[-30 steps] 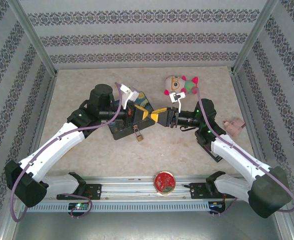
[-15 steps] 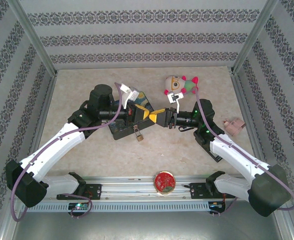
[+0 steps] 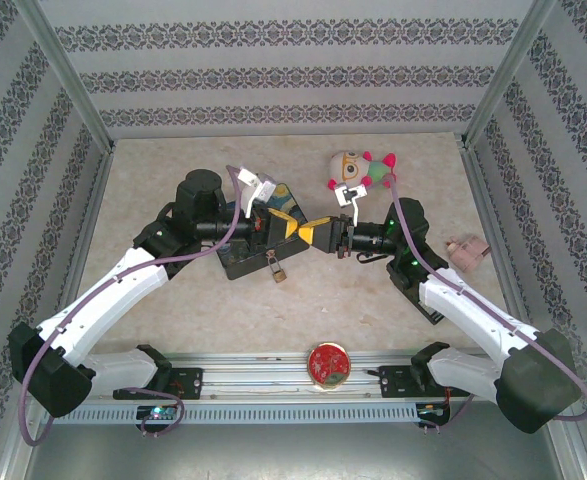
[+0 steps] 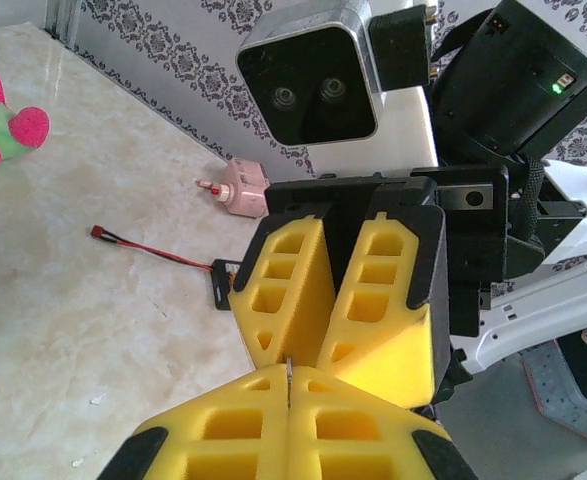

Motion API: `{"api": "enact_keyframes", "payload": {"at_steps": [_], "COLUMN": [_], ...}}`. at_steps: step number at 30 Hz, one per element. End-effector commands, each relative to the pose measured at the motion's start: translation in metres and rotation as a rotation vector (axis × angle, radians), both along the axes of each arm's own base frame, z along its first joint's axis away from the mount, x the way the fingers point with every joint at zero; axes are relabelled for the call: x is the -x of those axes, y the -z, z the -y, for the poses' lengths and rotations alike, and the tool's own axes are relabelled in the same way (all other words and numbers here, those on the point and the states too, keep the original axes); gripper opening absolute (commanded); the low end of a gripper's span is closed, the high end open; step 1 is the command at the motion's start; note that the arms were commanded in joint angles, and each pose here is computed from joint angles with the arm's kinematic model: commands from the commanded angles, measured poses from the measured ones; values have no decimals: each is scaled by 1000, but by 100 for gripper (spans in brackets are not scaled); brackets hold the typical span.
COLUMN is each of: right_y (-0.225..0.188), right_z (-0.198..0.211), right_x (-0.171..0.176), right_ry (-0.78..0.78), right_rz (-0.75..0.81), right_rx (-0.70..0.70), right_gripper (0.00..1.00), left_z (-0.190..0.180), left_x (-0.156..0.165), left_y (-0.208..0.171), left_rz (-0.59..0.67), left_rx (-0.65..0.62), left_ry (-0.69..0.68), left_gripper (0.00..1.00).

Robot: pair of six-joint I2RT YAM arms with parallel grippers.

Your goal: Unlock the padlock with the key

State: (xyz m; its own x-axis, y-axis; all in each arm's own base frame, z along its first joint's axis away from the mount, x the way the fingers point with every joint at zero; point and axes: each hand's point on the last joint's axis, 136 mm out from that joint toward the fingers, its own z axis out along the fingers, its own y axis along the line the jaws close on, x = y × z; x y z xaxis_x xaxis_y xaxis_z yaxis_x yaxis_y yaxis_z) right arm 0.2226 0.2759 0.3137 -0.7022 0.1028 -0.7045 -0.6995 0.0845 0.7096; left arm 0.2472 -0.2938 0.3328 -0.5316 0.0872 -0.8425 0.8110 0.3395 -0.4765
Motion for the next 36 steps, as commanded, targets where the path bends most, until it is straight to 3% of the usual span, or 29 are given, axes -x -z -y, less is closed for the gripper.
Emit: {"api": "enact_keyframes", "payload": {"at_steps": [1, 18, 20, 24, 27, 30, 33, 36], "right_y": [-12, -15, -14, -5, 9, 29, 54, 70], "right_z": [5, 9, 10, 18, 28, 39, 57, 72], "right_x": [2, 2, 1, -11, -22, -30, -35, -31], "right_ry": [0, 5, 23, 111, 197, 288, 415, 481], "right_rz": [54, 58, 51, 12, -48, -111, -170, -214], "right_rx": [-24, -31, -29, -5, 35, 115, 256, 357], "right_gripper": [20, 2, 0, 0, 0, 0, 0, 0], "left_z": [-1, -4, -6, -15, -27, -42, -54, -60], "left_x": [3, -5, -8, -16, -24, -33, -43, -51], "left_y": [-14, -14, -13, -13, -14, -16, -14, 8], "left_rz": [44, 32, 26, 25, 40, 56, 31, -8], "left_rx": [34, 58, 60, 56, 52, 70, 101, 45], "left_ry": [-2, -43, -63, -144, -242, -358, -471, -593], "left_gripper": [0, 0, 14, 65, 85, 93, 93, 93]}}
